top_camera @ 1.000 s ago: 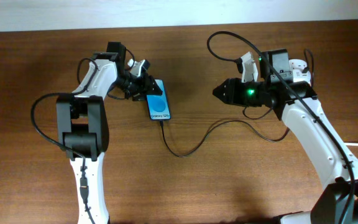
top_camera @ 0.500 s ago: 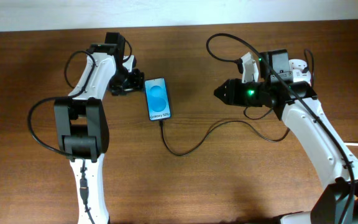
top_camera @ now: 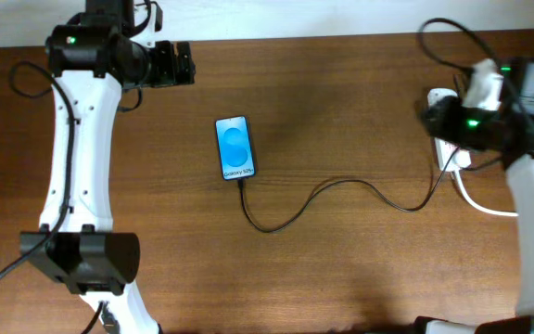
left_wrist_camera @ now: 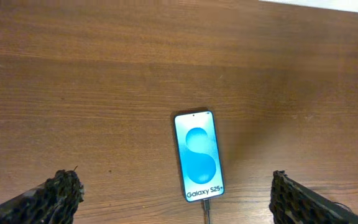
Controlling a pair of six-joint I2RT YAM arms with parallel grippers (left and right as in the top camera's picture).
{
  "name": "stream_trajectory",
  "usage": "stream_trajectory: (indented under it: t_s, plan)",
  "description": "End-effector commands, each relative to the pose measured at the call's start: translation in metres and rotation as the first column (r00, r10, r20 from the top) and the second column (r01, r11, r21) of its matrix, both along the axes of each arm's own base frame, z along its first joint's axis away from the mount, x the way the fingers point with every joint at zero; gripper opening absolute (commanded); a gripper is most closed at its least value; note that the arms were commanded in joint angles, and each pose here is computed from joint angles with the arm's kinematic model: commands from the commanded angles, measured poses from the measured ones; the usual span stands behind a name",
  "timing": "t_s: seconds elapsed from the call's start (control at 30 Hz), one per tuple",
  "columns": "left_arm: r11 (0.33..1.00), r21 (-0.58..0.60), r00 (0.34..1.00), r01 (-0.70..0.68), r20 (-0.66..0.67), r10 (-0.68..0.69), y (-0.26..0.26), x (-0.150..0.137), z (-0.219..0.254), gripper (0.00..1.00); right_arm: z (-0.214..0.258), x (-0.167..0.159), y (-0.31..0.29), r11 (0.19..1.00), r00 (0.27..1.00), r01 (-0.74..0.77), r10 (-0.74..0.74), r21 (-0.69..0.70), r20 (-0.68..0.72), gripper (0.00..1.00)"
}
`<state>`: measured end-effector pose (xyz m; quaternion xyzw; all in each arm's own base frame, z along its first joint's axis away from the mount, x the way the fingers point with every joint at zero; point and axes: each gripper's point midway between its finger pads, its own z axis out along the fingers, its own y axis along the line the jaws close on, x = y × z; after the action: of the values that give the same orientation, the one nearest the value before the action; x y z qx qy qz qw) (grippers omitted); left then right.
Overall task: Plug charger to phone and switch on socket
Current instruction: 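Move the right gripper to the power strip switch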
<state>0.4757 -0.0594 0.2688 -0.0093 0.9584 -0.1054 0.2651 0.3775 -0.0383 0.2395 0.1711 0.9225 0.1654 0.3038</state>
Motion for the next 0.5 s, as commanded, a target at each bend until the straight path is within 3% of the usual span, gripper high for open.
stream_trajectory:
  t_s: [0.0, 0.23, 0.47]
  plan:
    - [1.000, 0.005, 1.000, -0.008, 0.008, 0.008, 0.003, 0.000, 0.003, 0.99, 0.007, -0.010, -0.064, 0.982, 0.985, 0.171, -0.170, -0.085, 0.013, 0.36]
    - [1.000, 0.006, 1.000, -0.008, 0.008, 0.008, 0.003, 0.000, 0.003, 0.99, -0.009, -0.025, -0.149, 0.925, 0.928, 0.371, -0.372, -0.078, 0.001, 0.39]
    - [1.000, 0.005, 1.000, -0.008, 0.008, 0.008, 0.003, 0.000, 0.003, 0.99, -0.054, 0.015, -0.182, 0.917, 0.920, 0.390, -0.391, -0.089, 0.004, 0.39]
